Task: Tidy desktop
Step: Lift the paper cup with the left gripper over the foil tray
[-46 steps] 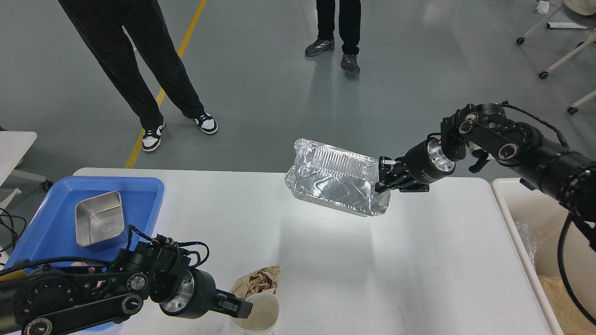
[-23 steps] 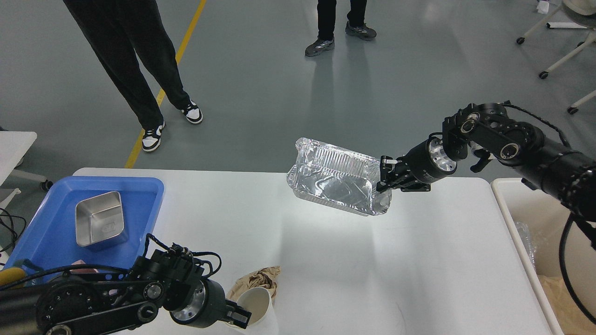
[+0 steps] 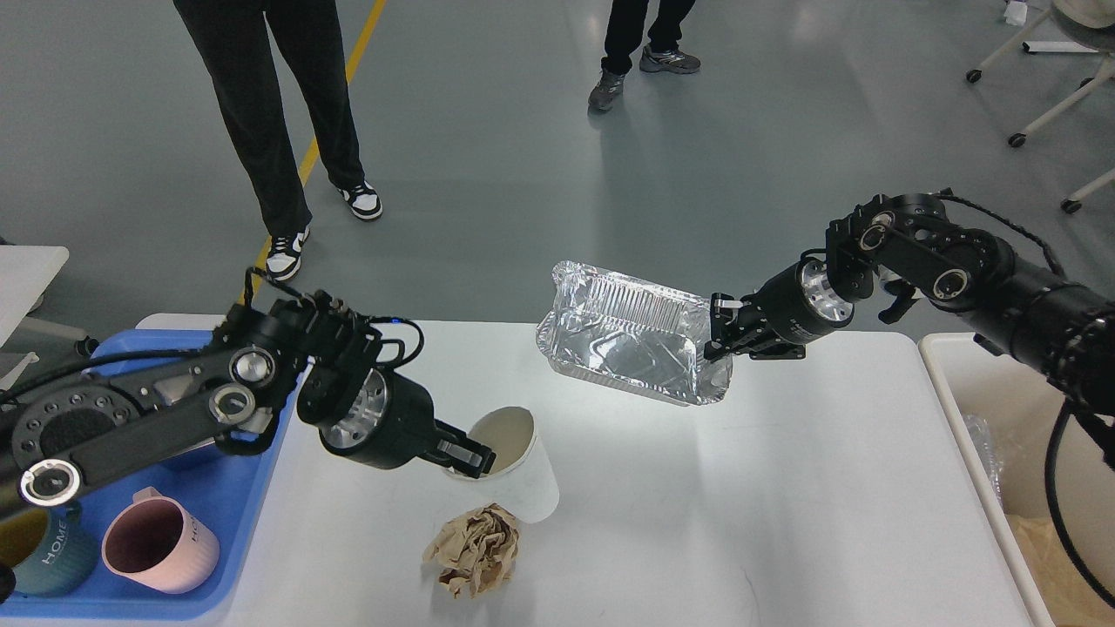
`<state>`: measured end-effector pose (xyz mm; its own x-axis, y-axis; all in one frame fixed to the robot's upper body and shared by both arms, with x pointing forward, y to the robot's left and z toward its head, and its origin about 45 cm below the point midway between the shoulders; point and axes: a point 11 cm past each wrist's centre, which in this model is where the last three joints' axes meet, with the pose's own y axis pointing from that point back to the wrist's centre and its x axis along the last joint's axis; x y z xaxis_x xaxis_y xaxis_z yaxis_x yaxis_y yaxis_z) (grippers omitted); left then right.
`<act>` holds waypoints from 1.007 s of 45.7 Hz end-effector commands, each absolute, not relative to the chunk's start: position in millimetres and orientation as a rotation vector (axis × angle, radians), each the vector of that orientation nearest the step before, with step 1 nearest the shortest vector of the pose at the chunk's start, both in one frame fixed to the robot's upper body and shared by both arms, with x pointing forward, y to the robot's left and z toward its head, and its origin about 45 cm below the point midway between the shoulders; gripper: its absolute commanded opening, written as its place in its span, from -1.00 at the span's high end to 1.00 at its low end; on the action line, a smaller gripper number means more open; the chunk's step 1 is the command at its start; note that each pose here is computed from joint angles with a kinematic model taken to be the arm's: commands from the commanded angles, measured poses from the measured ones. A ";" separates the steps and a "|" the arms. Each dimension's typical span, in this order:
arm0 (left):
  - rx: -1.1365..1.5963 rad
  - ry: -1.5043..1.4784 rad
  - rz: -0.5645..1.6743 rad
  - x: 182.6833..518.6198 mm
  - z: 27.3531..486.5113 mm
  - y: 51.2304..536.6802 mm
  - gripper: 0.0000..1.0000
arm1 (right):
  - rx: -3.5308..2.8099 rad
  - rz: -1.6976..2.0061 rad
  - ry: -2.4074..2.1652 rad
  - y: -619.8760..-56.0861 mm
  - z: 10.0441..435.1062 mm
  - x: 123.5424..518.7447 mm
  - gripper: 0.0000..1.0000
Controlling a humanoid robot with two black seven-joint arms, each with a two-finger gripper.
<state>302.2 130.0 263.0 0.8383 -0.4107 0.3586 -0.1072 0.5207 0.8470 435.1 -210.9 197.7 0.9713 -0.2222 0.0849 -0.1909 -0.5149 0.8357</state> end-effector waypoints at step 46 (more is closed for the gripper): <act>1.026 -0.543 0.060 435.4 356.5 43.1 1.00 | 2.139 0.015 -0.264 -199.3 217.1 439.9 1.00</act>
